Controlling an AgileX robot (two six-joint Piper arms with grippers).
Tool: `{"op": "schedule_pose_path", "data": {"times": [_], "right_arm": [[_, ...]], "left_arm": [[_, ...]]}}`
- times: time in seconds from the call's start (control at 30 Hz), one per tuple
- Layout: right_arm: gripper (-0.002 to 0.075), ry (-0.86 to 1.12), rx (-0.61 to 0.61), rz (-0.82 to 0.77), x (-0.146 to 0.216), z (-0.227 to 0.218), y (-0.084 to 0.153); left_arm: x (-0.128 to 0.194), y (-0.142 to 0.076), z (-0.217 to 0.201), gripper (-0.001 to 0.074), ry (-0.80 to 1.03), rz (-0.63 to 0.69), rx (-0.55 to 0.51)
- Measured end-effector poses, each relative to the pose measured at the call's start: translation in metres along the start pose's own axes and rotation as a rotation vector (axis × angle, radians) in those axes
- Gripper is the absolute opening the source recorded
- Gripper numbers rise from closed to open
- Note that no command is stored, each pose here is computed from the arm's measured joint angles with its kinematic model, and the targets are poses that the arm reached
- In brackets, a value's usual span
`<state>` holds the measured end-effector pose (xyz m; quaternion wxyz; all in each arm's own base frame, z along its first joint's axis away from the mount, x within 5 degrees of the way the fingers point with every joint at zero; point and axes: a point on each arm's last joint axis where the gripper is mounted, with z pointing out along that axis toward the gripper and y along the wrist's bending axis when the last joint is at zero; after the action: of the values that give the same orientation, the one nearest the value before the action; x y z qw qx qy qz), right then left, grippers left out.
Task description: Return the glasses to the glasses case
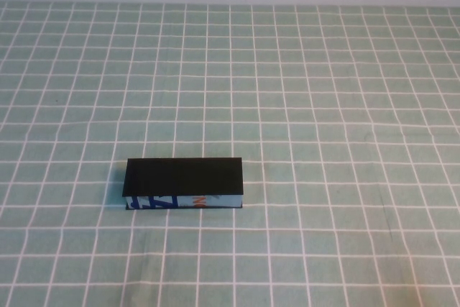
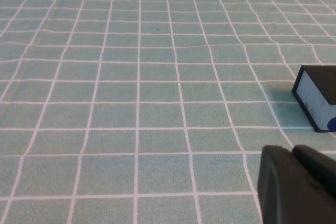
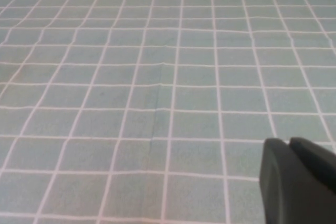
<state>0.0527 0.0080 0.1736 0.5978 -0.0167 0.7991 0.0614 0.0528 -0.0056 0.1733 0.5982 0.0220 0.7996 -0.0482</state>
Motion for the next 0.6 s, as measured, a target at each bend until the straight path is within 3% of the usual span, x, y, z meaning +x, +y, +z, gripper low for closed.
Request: {"op": "schedule_pose_path", "data": {"times": [0.2, 0.6], "right_arm": [[-0.0011, -0.006, 0.072, 0.023, -0.0003, -0.0001, -0.0042], [-0.0011, 0.017, 0.076, -0.017, 0.0012, -0.0003, -0.0043]], "left_arm": [[0.0000, 0.0000, 0.0000, 0.0001, 0.000, 0.000, 0.000], [0.0000, 0.0000, -0.0001, 0.0001, -0.001, 0.000, 0.000]]}}
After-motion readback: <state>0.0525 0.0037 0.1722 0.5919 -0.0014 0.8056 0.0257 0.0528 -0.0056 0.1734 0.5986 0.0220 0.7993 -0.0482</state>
